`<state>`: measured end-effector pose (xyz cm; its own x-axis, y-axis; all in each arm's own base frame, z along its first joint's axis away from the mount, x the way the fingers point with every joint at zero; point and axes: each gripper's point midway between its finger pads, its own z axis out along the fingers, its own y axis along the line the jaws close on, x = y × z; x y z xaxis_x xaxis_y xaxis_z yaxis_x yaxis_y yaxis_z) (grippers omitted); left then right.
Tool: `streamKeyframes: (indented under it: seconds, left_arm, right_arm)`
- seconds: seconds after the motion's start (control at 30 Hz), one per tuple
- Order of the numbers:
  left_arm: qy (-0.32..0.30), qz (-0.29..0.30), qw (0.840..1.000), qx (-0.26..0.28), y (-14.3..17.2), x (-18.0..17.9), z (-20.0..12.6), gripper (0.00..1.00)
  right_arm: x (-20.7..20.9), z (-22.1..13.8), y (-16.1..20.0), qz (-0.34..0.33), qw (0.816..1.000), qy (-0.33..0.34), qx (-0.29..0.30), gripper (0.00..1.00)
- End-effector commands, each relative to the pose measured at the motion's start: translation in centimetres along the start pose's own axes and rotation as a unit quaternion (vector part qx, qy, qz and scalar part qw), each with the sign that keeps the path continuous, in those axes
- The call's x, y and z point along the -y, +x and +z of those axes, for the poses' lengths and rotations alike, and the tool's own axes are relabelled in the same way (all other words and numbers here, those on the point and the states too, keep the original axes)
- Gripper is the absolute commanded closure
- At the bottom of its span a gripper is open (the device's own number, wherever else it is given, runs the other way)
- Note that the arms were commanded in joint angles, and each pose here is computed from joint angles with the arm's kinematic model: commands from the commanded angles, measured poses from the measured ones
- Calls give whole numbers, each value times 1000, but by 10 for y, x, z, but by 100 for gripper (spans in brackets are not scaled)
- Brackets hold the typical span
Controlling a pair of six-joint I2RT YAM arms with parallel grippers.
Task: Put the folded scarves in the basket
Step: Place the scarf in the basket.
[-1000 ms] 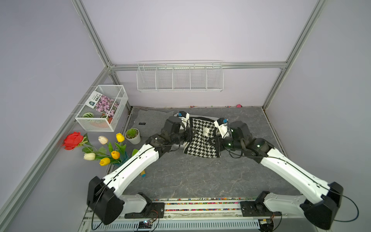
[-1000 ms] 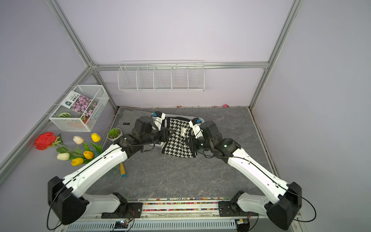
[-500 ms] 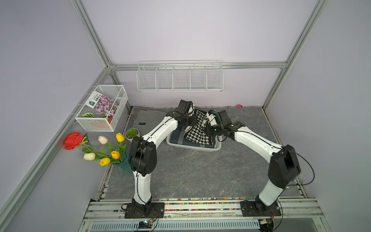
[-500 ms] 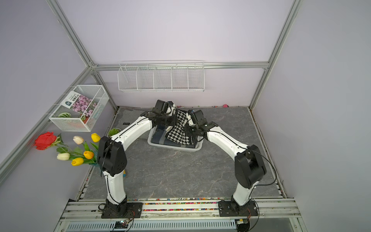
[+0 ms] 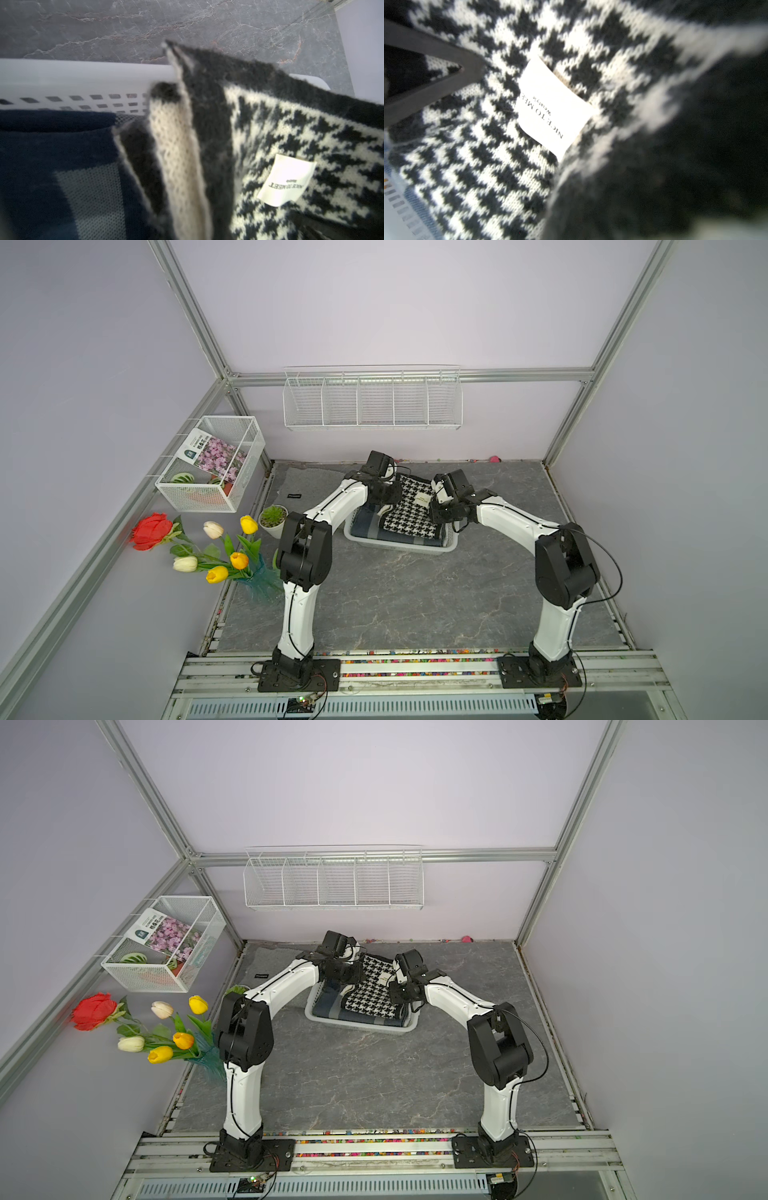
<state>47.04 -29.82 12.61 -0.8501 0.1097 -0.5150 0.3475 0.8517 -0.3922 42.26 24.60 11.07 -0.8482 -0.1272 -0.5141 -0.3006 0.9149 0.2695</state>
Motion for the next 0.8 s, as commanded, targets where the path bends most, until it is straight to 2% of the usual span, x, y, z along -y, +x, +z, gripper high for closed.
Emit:
streamKeyframes:
  seconds: [0.0,0.23,0.3,0.37,0.6,0.7,0.77]
  left_arm:
    - [21,-2,1000,-3,-1,4,4,88]
    - [-17,-8,1000,-14,11,-15,10,80]
    - [-12,-8,1000,-15,13,-15,10,80]
    - [-8,-7,1000,-14,14,-13,9,71]
    - [25,-11,999,-24,26,-7,16,65]
    - [19,-10,999,-24,30,-9,15,55]
    - [15,-9,1000,-21,31,-11,13,50]
  right_arm:
    - [15,-10,20,-13,999,35,-31,100]
    - [41,-4,28,-20,994,86,-57,100]
    - [47,-5,28,-18,994,97,-55,100]
    - [47,-11,25,-18,994,98,-46,100]
    - [61,-23,20,-22,990,132,-36,99]
    - [67,-24,18,-17,989,142,-33,67]
    - [68,-26,18,-17,989,147,-29,57]
